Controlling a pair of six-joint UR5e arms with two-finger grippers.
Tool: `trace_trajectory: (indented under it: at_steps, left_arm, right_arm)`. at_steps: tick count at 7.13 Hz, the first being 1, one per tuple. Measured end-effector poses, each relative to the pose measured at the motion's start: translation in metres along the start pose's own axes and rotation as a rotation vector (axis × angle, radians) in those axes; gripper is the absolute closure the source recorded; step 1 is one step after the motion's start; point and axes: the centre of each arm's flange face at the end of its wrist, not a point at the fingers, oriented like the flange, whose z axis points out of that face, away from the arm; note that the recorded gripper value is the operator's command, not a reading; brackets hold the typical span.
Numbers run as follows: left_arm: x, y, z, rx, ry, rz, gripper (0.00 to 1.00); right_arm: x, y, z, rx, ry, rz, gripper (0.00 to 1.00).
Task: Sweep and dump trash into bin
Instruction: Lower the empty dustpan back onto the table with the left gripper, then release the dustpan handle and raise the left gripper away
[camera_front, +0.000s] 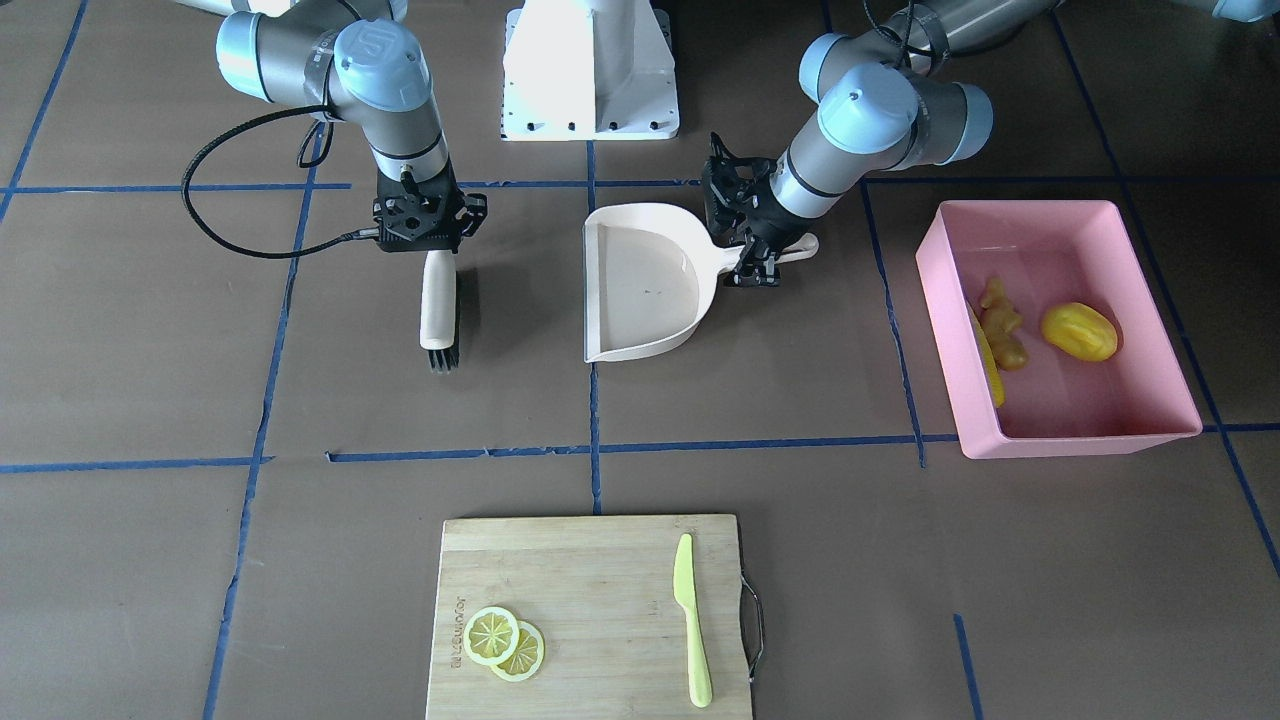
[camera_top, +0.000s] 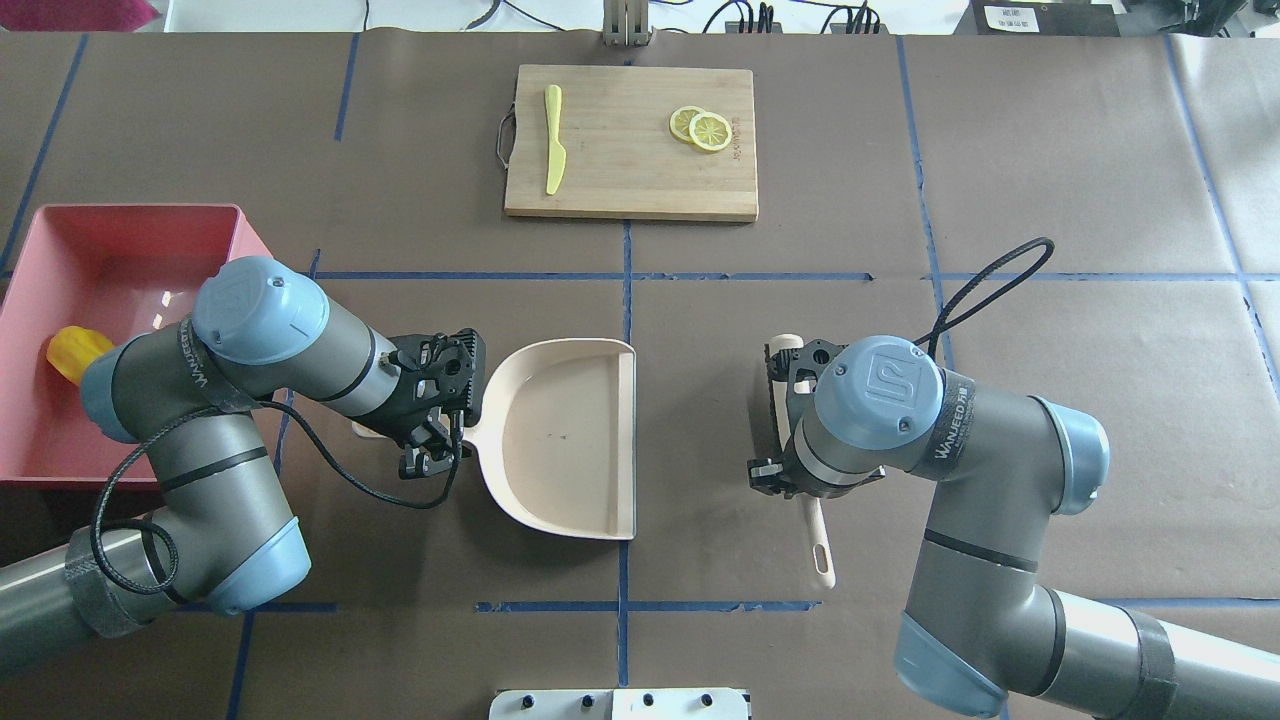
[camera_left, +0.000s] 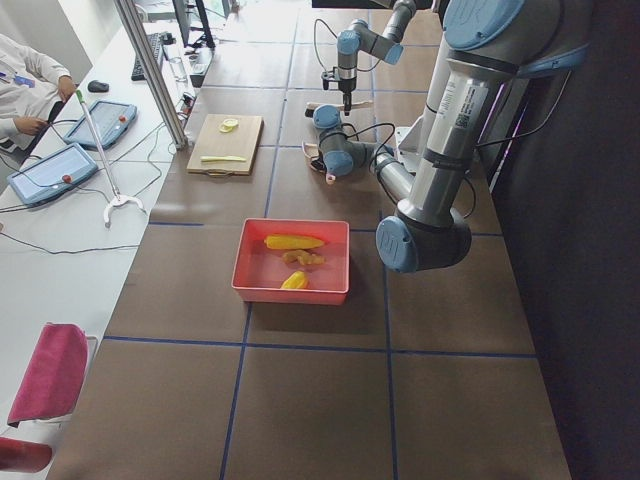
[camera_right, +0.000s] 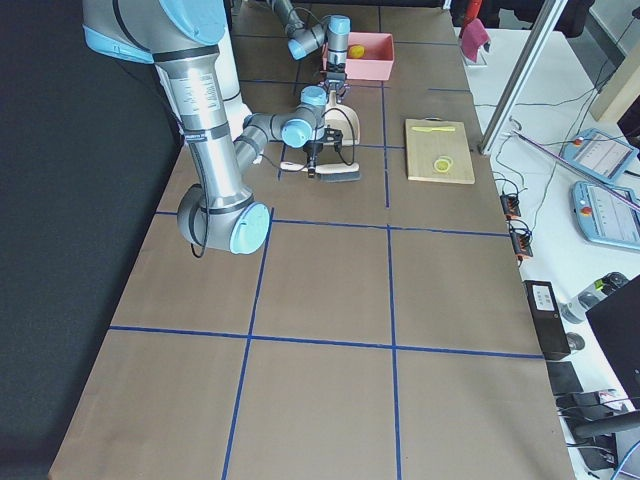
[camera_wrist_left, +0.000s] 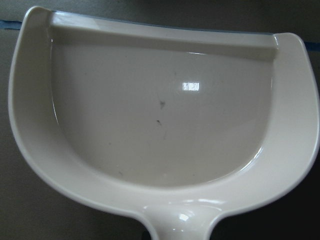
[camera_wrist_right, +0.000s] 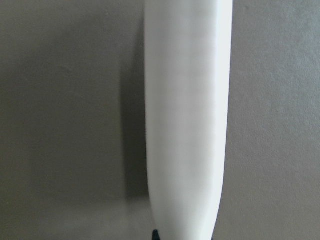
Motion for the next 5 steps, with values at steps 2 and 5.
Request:
trace_trajectory:
  at_steps: [2, 5]
  left_arm:
    - [-0.001, -0.003, -0.007, 0.006, -0.019, -0.003, 0.0]
    - [0.008, -0.017, -0.059, 0.003, -0.043, -0.02, 0.0]
  right_arm:
    - [0.0, 0.001, 0.002, -0.002, 0.002, -0.001, 1.0]
    - [0.0, 0.001, 0.002, -0.003, 0.002, -0.003, 1.0]
